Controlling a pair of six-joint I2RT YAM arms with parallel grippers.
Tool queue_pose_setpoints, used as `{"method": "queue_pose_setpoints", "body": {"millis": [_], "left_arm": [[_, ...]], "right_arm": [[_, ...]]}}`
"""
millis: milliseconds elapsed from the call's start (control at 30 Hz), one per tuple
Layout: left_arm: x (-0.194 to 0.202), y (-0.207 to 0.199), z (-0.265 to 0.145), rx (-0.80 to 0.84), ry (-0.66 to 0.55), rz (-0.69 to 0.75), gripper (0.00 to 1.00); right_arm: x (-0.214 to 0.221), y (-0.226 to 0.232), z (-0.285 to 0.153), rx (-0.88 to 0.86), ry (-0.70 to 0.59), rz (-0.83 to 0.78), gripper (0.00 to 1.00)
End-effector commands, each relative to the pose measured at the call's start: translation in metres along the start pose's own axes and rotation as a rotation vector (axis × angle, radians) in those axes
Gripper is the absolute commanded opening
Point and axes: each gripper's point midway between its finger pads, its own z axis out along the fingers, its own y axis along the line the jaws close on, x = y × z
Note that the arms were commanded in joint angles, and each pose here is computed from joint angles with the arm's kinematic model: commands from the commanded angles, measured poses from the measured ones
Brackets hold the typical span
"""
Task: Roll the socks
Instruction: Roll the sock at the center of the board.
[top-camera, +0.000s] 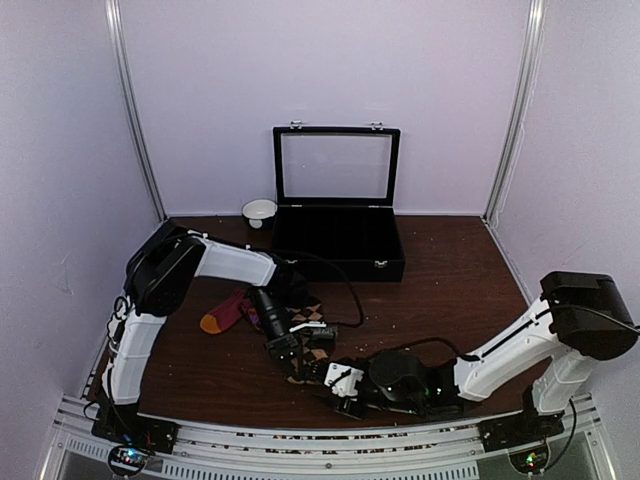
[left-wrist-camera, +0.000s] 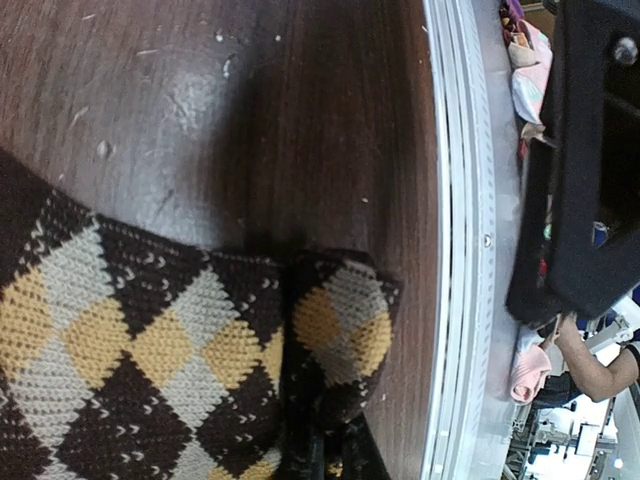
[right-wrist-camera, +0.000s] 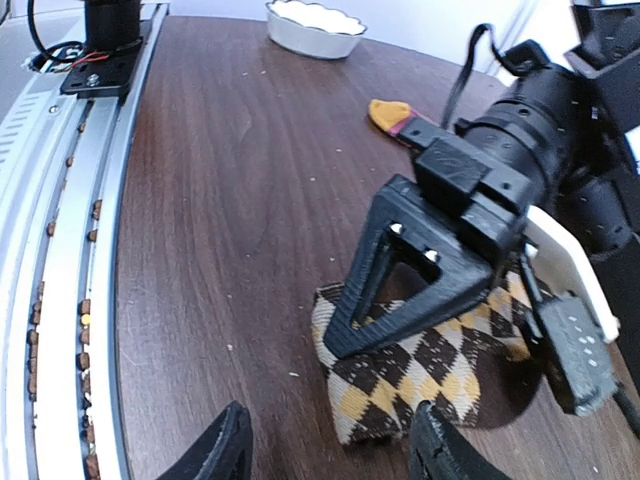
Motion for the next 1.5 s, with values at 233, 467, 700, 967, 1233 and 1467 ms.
{"method": "queue_pose_setpoints", "body": {"millis": [233, 467, 700, 967, 1233, 1467], "left_arm": [[0.013, 0.024, 0.006, -0.045, 0.062, 0.025, 0.04], [0.014, 0.024, 0.006, -0.046, 0.069, 0.032, 0.05], [0.017, 0.02, 0.007, -0.031, 0.08, 0.039, 0.06], [0.016, 0.018, 0.011, -0.02, 0.082, 0.044, 0.06], [0.017, 0.015, 0.012, -0.009, 0.084, 0.051, 0.09], [0.018, 0.013, 0.011, -0.004, 0.097, 0.058, 0.15]], "right_arm": [[0.017, 0.012, 0.032, -0.19, 0.077, -0.087, 0.45], [0.03, 0.006, 0.041, -0.183, 0.121, -0.091, 0.4], [0.038, -0.003, 0.041, -0.147, 0.154, -0.118, 0.39], [0.043, -0.003, 0.041, -0.156, 0.199, -0.143, 0.35], [0.047, -0.011, 0.048, -0.129, 0.241, -0.168, 0.31], [0.061, -0.008, 0.053, -0.148, 0.298, -0.159, 0.23]]}}
